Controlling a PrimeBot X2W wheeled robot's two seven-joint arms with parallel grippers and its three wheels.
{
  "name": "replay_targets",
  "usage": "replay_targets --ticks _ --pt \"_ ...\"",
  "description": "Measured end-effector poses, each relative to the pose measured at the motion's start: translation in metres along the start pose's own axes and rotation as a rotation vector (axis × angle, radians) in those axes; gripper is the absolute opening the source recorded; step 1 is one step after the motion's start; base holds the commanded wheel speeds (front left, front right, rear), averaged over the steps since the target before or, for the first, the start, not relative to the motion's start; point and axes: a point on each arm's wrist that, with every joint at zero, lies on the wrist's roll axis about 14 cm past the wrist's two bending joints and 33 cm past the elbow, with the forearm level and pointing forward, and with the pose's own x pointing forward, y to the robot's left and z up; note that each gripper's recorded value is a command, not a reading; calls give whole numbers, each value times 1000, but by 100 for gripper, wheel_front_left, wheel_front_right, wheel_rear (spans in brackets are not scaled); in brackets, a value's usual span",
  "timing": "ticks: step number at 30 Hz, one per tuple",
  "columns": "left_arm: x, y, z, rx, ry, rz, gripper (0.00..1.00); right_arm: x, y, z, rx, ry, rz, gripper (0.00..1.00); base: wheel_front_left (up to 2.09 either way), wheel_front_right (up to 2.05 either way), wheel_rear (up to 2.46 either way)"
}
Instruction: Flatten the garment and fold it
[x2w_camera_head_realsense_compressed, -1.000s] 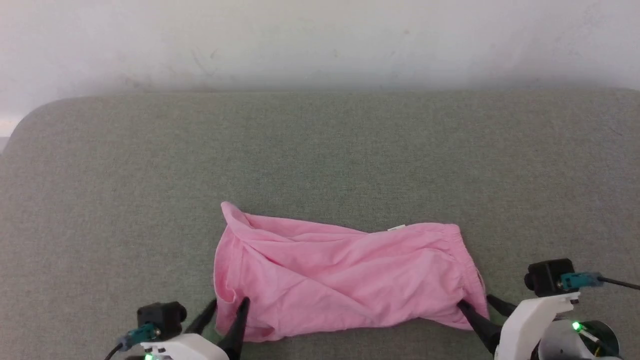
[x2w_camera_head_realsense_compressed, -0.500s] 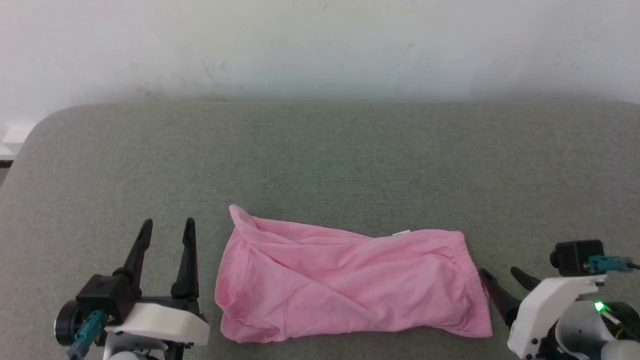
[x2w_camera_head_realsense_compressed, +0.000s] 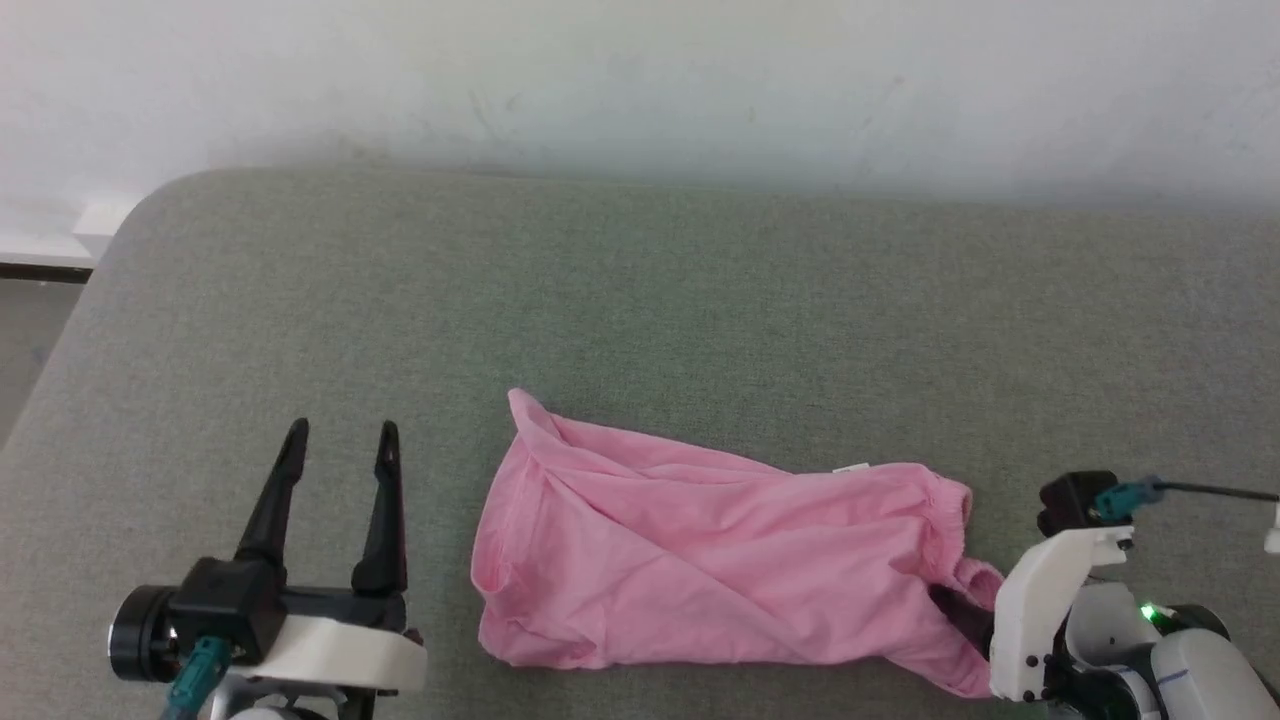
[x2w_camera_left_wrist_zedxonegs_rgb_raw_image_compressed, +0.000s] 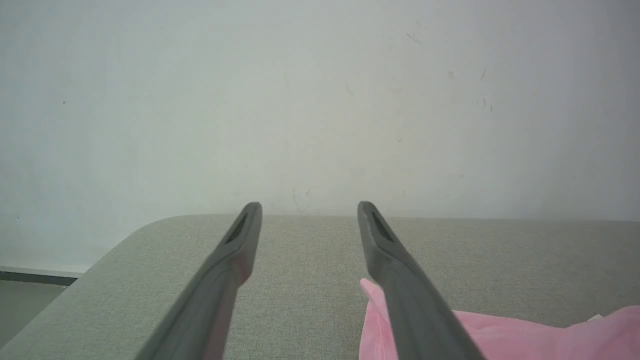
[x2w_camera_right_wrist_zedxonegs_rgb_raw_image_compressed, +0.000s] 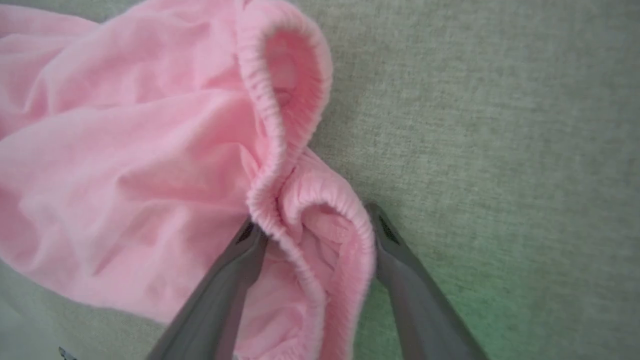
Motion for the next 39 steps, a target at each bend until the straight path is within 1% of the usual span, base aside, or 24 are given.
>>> replay_targets --ticks 1,2,3,7,12,14,17,20,24,26,27,29,31,32,36,39 --pt "-1 0 -2 6 5 -5 100 1 1 -1 -21 22 1 45 0 0 0" --pt "-2 -1 -3 12 10 -10 100 2 2 0 -21 32 9 20 0 0 0" --pt "-4 -1 -5 16 16 -15 100 3 5 -1 -10 37 21 0 0 0 0" --pt "-8 -1 -9 25 28 -22 100 3 18 -1 -17 39 61 0 0 0 0" --pt "-11 -2 -9 21 28 -29 100 -9 21 14 -48 -54 69 0 0 0 0" --pt "-11 -3 -9 15 27 -33 100 -17 14 24 -54 -103 53 0 0 0 0" --pt "-11 -7 -10 5 27 -42 100 -33 -8 34 -49 -155 -3 0 0 0 0" --pt "-12 -9 -11 1 30 -46 100 -48 -40 30 -17 -158 -84 0 0 0 0" --pt "-12 -11 -13 -5 35 -52 100 -68 -83 20 72 -154 -186 0 0 0 0" --pt "-12 -11 -14 -1 37 -50 100 -76 -97 19 122 -159 -213 0 0 0 0" --pt "-12 -11 -14 1 38 -51 100 -78 -98 19 167 -163 -199 0 0 0 0" --pt "-13 -13 -16 -6 41 -54 100 -74 -85 16 276 -156 -115 0 0 0 0" --pt "-14 -13 -18 -12 47 -53 100 -67 -56 17 376 -150 18 0 0 0 0" --pt "-15 -14 -18 -13 49 -54 100 -65 -39 19 403 -142 86 0 0 0 0" --pt "-16 -12 -19 -14 54 -52 100 -59 24 35 435 -132 319 0 0 0 0" --pt "-18 -11 -21 -16 60 -55 100 -53 61 37 406 -96 420 0 0 0 0"
